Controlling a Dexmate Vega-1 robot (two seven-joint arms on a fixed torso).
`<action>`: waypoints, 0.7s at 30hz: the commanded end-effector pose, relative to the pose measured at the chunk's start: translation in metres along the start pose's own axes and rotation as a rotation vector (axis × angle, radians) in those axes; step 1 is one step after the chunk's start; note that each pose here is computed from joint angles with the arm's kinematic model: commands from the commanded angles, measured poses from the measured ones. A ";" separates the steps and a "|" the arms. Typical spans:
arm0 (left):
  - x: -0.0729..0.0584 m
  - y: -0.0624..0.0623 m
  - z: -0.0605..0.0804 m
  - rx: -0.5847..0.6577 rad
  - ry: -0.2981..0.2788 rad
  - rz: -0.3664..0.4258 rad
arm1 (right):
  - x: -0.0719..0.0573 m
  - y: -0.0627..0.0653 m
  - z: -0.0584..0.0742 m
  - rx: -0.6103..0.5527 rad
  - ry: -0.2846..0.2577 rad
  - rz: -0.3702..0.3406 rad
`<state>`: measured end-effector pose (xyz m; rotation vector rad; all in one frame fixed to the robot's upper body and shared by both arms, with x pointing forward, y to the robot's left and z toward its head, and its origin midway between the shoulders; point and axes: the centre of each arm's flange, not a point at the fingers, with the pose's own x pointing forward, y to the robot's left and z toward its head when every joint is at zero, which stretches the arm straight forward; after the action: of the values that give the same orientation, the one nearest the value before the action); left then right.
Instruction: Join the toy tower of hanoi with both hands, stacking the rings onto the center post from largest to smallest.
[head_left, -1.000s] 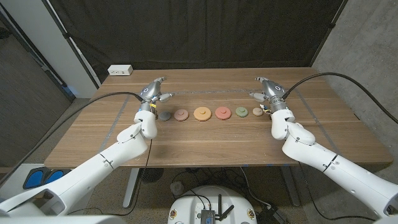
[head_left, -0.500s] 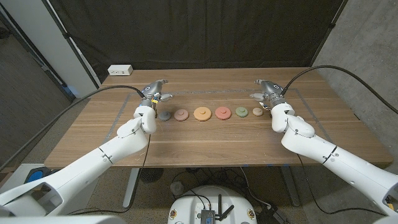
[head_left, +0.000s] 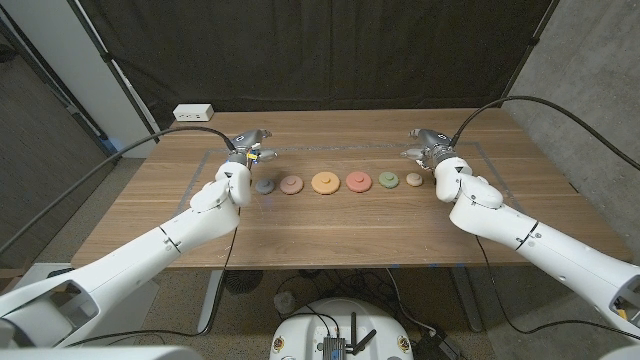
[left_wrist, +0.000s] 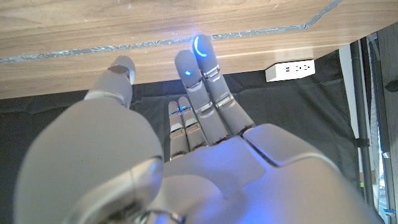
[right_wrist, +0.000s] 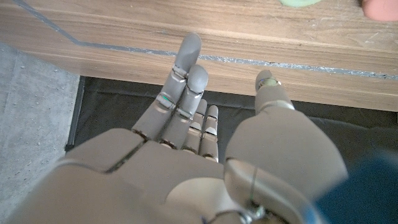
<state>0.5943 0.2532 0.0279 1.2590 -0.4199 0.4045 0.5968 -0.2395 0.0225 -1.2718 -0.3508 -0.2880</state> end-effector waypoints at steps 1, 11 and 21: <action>0.013 0.001 0.008 0.059 -0.010 -0.062 | 0.008 0.001 0.000 -0.026 0.061 0.073; 0.017 0.000 0.012 0.064 -0.027 -0.092 | 0.009 0.000 0.002 -0.031 0.050 0.094; 0.011 0.000 0.008 0.056 -0.025 -0.086 | 0.003 0.002 0.002 -0.049 0.031 0.100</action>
<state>0.6056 0.2452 0.0378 1.3328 -0.3771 0.3386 0.6043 -0.2385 0.0244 -1.3091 -0.2492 -0.2505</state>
